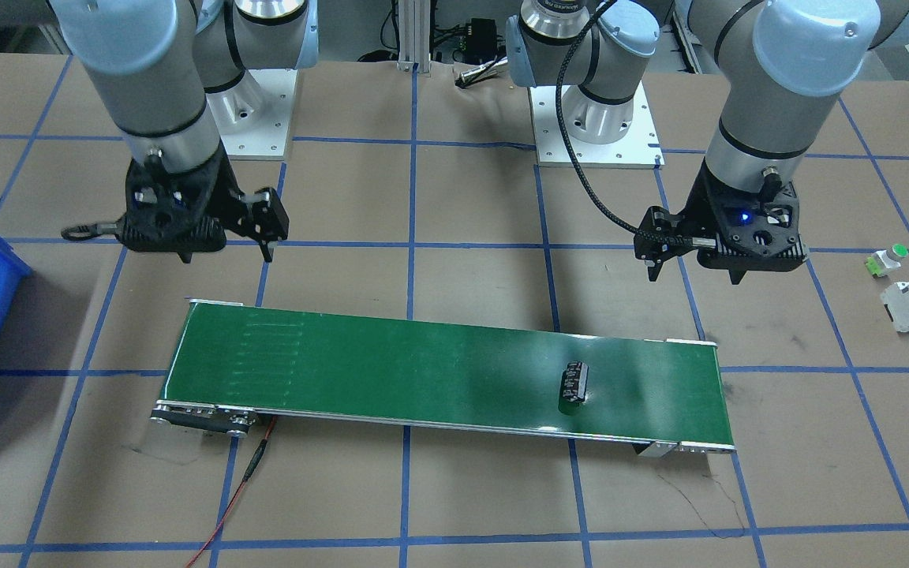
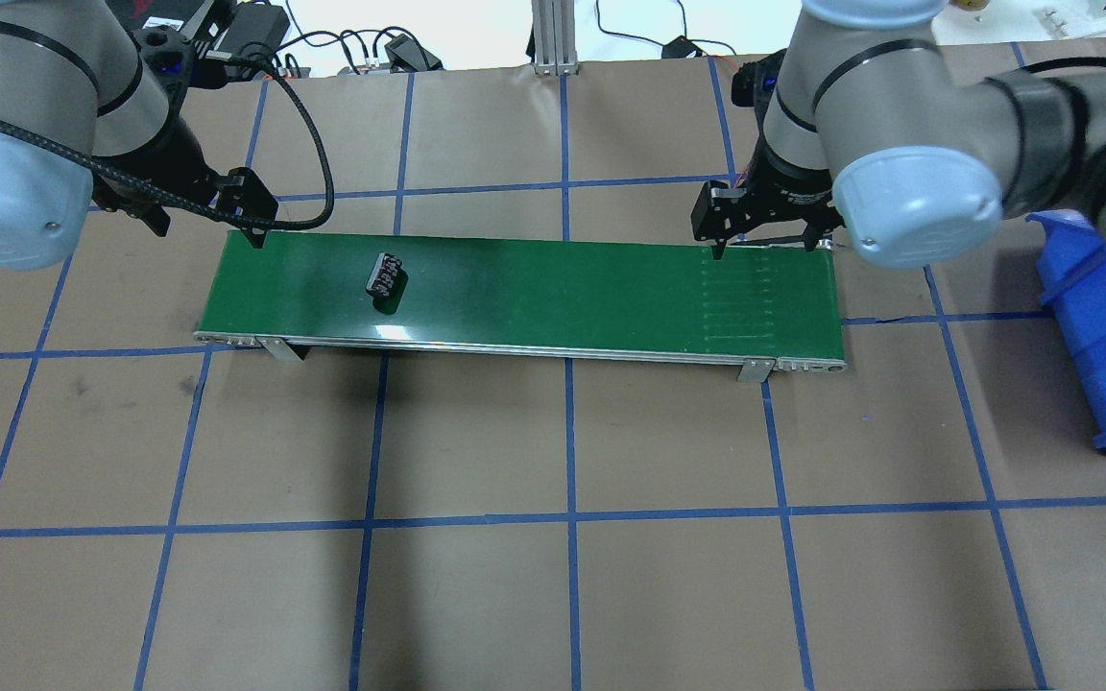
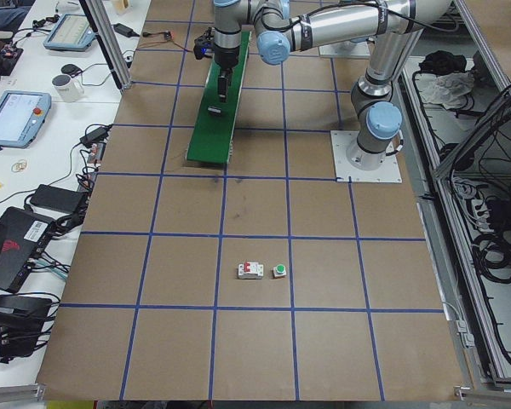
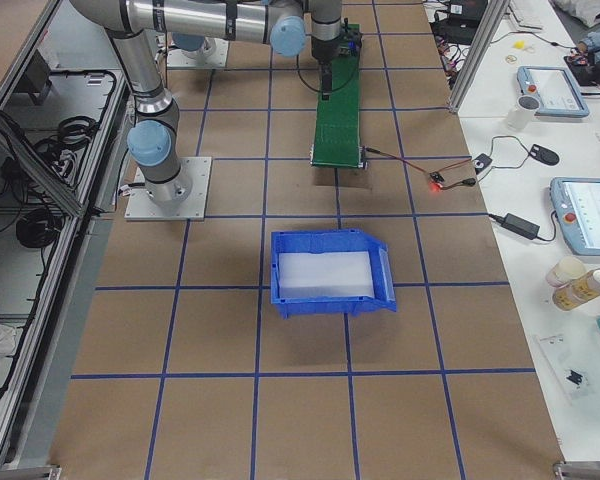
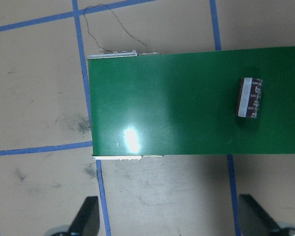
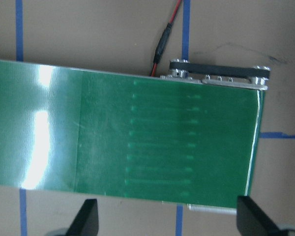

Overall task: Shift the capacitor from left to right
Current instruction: 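Move the right gripper down over the belt while the capacitor rides toward it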

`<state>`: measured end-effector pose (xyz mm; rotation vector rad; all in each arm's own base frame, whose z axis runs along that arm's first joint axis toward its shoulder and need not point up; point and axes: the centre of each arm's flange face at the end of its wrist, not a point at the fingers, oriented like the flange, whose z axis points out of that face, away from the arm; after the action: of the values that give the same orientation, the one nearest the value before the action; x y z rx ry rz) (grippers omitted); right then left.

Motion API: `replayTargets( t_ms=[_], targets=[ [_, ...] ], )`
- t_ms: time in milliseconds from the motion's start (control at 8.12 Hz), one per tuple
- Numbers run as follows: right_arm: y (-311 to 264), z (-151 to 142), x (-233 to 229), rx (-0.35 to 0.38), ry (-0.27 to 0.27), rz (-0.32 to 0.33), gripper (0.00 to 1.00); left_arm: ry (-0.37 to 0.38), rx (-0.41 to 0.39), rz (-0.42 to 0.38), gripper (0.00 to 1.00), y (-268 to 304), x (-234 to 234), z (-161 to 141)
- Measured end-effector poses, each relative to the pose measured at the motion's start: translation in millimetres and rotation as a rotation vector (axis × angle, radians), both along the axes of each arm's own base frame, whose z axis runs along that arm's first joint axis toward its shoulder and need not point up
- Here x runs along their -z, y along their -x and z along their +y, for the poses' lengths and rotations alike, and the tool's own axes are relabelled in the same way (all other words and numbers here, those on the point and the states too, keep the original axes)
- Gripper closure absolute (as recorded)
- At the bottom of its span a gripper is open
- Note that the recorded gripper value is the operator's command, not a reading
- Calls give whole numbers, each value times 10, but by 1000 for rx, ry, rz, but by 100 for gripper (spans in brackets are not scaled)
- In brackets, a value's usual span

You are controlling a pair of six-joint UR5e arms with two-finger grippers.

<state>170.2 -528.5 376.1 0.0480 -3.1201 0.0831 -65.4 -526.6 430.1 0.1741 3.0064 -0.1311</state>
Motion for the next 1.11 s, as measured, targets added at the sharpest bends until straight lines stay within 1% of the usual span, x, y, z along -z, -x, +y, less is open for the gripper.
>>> replayTargets(
  t_ms=[123, 246, 370, 616, 862, 986, 1109],
  targets=[
    [-21, -234, 362, 0, 6, -2, 0, 0, -1, 0, 0, 0, 0, 1],
    [-32, -370, 631, -1, 1, -1, 0, 0, -4, 2, 0, 2, -2, 5],
    [-35, -431, 769, 0, -4, 0, 0, -1, -5, 2, 0, 3, -4, 9],
    [-27, -464, 869, 0, -13, 9, 0, -4, -5, 1, 0, 1, 15, 0],
    [-2, -407, 980, 9, -52, -4, 0, -3, -6, 2, 0, 0, 20, -3],
    [13, -361, 1044, 19, -72, -59, 0, -1, -6, 2, 0, 1, 13, -1],
    [9, -329, 1100, 24, -77, -130, 0, -1, -4, 3, 0, 2, 13, -2]
  ],
)
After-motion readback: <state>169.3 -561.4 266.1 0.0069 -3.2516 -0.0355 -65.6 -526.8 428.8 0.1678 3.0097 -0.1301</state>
